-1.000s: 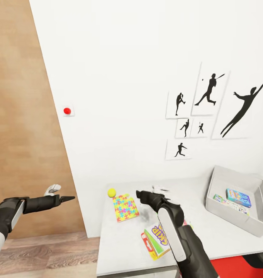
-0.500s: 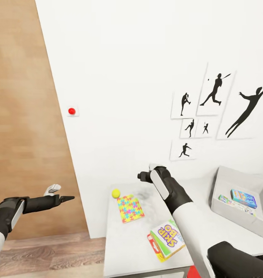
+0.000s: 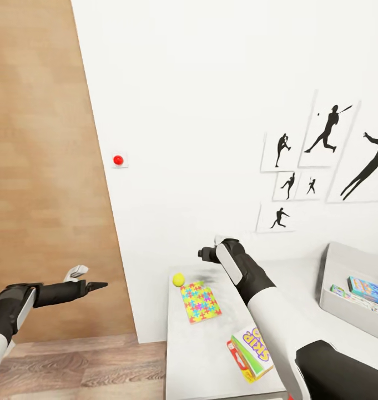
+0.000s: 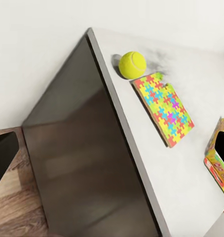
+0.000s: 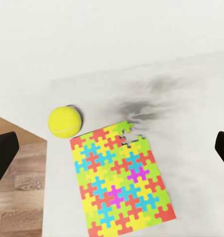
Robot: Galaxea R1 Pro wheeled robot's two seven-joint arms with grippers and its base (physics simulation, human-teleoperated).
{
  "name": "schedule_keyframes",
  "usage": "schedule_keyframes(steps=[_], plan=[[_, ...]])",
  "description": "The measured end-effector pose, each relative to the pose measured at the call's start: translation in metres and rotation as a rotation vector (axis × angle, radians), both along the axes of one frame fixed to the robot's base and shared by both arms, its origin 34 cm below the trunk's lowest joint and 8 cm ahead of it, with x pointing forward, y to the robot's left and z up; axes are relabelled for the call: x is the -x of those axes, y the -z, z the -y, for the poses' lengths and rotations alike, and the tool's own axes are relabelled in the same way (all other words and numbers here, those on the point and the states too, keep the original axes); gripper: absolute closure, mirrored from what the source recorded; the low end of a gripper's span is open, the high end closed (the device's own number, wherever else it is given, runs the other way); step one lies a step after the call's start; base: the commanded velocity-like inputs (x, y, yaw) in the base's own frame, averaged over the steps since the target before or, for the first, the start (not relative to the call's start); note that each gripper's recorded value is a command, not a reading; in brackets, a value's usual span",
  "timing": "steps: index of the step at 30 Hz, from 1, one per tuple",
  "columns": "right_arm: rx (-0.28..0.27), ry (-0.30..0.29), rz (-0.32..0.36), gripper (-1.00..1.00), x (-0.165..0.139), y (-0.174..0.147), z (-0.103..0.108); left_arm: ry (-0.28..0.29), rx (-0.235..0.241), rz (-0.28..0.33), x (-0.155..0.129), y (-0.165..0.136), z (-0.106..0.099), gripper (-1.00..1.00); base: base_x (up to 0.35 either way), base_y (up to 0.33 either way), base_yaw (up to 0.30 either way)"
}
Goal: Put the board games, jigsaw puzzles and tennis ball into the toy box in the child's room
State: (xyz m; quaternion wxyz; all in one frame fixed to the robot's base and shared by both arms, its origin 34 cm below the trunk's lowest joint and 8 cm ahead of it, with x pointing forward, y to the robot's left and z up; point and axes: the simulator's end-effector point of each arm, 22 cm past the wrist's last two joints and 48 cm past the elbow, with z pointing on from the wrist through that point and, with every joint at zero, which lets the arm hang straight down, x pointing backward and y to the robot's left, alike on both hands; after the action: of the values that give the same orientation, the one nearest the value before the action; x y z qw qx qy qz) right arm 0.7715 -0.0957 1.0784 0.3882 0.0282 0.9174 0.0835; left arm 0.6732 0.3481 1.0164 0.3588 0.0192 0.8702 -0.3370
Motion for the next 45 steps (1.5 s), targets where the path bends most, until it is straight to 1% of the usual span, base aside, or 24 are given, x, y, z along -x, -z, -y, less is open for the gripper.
schedule_keyframes(steps=[18,36,45], plan=[[0.004,-0.001,-0.009,-1.0,0.002,0.003,0.001,0.0,-0.001,-0.001,0.0,0.0,0.0,-1.0,0.004,0.003,0.003],[0.003,-0.005,-0.028,-1.0,0.001,0.014,0.0,0.001,-0.001,-0.012,-0.001,0.009,0.001,-1.0,0.113,0.027,0.0],[0.004,-0.007,-0.033,-1.0,0.001,0.017,0.0,0.002,-0.001,-0.015,-0.001,0.011,0.001,-1.0,0.027,0.0,0.0]])
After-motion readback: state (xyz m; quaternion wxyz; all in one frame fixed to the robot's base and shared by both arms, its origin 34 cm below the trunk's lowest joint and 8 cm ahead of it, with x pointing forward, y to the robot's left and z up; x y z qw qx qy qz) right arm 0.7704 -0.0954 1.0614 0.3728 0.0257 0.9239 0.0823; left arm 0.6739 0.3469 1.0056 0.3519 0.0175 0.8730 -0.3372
